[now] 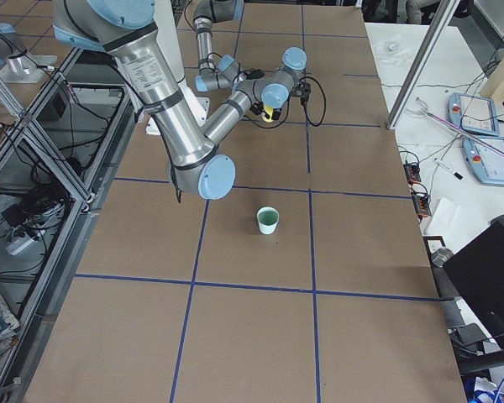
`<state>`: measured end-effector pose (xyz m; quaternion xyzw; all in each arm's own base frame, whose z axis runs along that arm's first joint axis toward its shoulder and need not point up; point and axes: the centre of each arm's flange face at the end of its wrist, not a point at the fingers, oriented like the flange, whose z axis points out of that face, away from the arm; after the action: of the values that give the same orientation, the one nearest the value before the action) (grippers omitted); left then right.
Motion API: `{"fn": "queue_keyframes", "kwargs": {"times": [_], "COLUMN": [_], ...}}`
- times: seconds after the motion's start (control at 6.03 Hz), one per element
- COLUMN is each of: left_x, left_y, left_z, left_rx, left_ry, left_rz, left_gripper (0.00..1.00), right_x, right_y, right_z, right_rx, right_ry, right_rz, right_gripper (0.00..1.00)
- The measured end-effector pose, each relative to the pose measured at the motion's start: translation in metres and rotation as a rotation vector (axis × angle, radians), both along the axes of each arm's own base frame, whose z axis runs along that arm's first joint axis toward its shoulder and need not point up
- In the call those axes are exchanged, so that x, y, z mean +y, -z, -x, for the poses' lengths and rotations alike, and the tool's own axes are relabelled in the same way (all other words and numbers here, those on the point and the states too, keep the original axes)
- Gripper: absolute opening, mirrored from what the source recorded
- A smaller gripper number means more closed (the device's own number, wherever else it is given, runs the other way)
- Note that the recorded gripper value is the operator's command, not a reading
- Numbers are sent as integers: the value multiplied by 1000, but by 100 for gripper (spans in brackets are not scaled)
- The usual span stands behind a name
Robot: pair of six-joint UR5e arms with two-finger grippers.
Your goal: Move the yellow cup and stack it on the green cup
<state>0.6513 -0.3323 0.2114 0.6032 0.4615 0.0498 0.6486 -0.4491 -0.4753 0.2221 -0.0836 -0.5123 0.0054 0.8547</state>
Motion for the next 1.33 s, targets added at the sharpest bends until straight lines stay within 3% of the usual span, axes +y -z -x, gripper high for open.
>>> {"fn": "queue_keyframes", "kwargs": {"times": [0.33,0.5,0.83,0.99,1.16,1.33], "left_x": [1,2,2,2,1,1], "left_y": [9,13,17,17,16,16], "left_z": [0,0,0,-1,0,0], "left_rx": [-16,-13,-10,-11,-12,-12], "left_ry": [0,1,2,2,2,3], "left_rz": [-30,-35,-37,-37,-37,-37], "left_gripper": [26,26,26,29,33,50], "right_x": [9,12,14,15,16,17], "right_y": [0,1,2,1,0,0], "right_z": [14,17,18,17,17,17], "right_rx": [6,3,0,-5,-8,-9], "right_ry": [-2,-4,-14,-18,-19,-21], "right_rz": [-73,-94,-117,-125,-130,-131], "right_gripper": [97,79,69,51,26,1]}}
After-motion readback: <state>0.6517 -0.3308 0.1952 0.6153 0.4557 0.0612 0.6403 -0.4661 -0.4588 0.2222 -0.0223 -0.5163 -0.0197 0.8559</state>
